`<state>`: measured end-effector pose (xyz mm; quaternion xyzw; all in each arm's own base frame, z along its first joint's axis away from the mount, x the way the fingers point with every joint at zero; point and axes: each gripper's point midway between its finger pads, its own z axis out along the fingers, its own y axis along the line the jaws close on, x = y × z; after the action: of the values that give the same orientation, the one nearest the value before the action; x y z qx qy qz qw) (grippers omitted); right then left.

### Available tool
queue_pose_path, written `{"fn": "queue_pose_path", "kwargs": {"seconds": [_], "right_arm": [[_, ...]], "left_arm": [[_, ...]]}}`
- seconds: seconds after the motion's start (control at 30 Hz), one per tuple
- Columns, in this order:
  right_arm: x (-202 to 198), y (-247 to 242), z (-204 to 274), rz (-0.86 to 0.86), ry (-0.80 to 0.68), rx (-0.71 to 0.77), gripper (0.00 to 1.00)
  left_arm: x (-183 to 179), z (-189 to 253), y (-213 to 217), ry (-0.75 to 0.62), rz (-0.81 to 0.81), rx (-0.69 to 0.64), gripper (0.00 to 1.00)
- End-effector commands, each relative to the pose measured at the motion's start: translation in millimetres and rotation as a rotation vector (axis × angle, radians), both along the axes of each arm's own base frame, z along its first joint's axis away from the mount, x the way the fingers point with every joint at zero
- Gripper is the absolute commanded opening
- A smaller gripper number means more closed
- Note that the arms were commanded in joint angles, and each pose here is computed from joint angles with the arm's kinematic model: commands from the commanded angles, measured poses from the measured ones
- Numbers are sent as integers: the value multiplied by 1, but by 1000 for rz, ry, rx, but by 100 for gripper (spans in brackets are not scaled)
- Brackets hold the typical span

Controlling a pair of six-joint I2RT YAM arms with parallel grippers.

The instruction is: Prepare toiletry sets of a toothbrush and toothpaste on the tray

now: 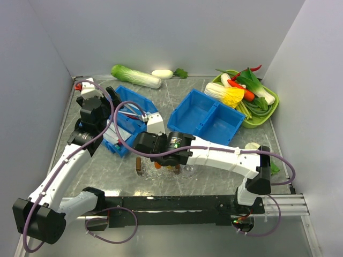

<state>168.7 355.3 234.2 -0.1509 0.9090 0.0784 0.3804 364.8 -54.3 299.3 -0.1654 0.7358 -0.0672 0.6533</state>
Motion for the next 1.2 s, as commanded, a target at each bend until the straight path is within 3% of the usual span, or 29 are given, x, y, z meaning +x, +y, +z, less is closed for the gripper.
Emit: {"fn": "queue_pose_path", "kwargs": {"seconds": [0.0, 1.17], "right_arm": [[4, -3, 5, -37, -6, 42, 0], [19, -6, -13, -122, -61, 28, 0]], "left_arm": [[0, 17, 4, -55, 23, -21, 96], [2, 14, 3, -51, 21, -21, 96]]}}
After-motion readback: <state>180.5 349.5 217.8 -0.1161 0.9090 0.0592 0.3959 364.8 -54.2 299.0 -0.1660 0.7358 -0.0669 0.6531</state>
